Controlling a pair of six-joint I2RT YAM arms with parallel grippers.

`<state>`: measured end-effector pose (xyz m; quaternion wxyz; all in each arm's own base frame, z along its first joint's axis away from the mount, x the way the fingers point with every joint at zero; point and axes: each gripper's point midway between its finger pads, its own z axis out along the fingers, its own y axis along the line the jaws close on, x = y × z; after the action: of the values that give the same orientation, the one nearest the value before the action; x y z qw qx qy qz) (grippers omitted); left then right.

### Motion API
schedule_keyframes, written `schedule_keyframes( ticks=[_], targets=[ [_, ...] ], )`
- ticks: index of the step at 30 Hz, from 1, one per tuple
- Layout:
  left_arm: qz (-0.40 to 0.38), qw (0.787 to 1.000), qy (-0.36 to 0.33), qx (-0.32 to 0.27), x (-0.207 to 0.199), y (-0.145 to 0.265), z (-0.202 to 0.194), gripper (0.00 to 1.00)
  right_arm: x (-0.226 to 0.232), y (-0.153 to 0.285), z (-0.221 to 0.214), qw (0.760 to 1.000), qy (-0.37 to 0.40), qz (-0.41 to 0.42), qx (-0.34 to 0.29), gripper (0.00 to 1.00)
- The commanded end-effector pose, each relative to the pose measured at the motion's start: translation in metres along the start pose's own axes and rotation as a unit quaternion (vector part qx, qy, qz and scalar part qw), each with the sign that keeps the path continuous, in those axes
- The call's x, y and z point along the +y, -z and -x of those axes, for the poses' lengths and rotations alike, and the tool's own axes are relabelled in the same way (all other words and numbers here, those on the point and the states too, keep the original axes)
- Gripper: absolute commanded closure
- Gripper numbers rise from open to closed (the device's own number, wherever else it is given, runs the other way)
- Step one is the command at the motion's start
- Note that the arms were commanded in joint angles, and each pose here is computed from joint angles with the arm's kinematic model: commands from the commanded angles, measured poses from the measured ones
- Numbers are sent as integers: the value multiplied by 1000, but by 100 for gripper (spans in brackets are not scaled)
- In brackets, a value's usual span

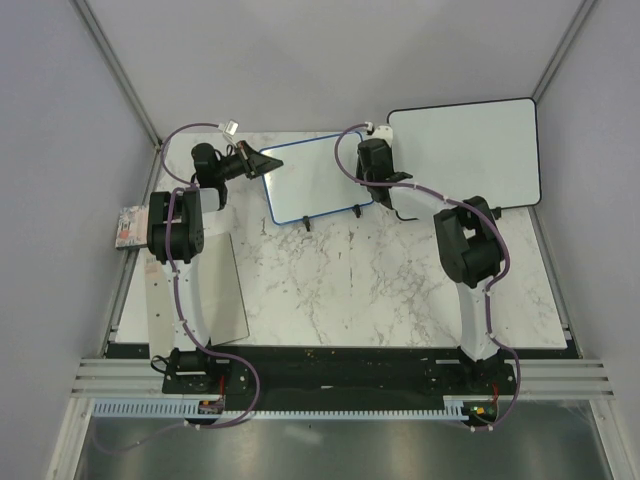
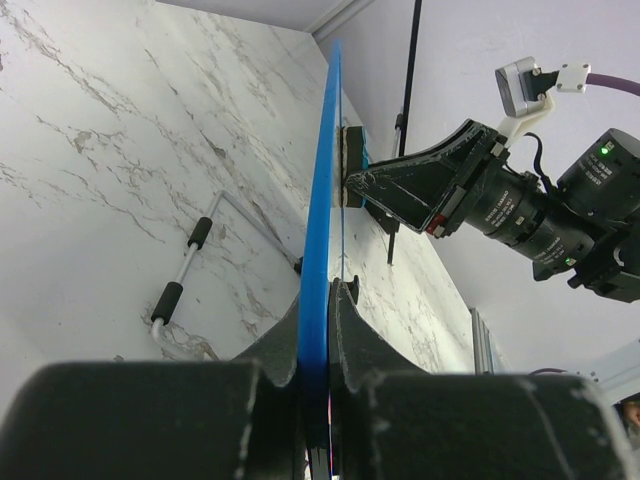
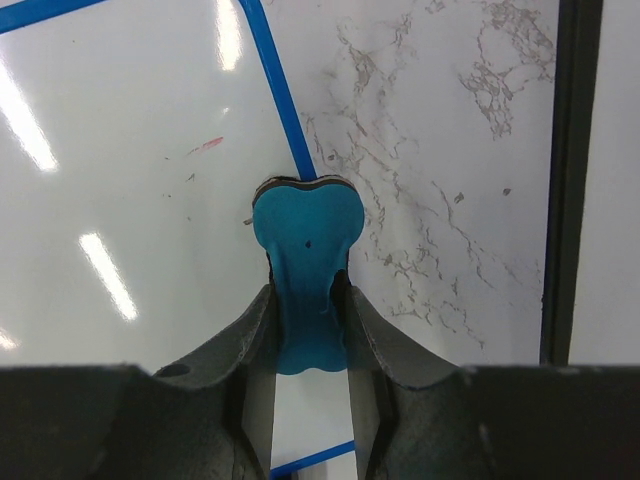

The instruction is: Erase the whiteboard

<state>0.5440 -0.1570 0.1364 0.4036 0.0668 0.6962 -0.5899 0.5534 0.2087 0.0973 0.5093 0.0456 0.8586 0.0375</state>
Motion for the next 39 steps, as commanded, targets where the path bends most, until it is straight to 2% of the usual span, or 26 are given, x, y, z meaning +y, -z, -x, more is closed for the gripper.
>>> schedule_keyframes(
  ticks=[1,8,14,28,31,39],
  targets=[
    [1,996,-87,13,13,0,-10,98,-36,4,-102,988,57,-47,137,100],
    [-1,996,-87,14,13,0,-11,98,-28,15,-131,984,69,-38,158,100],
    [-1,996,-88,14,13,0,-10,98,-16,17,-120,987,66,-11,149,100],
    [-2,996,-90,17,11,-1,-12,98,37,14,-30,993,70,89,39,100],
    [-2,995,-93,19,11,-2,-12,98,45,15,-18,992,66,104,28,100],
    [0,995,-94,18,11,-2,-12,98,80,19,-20,983,93,157,28,100]
  ],
)
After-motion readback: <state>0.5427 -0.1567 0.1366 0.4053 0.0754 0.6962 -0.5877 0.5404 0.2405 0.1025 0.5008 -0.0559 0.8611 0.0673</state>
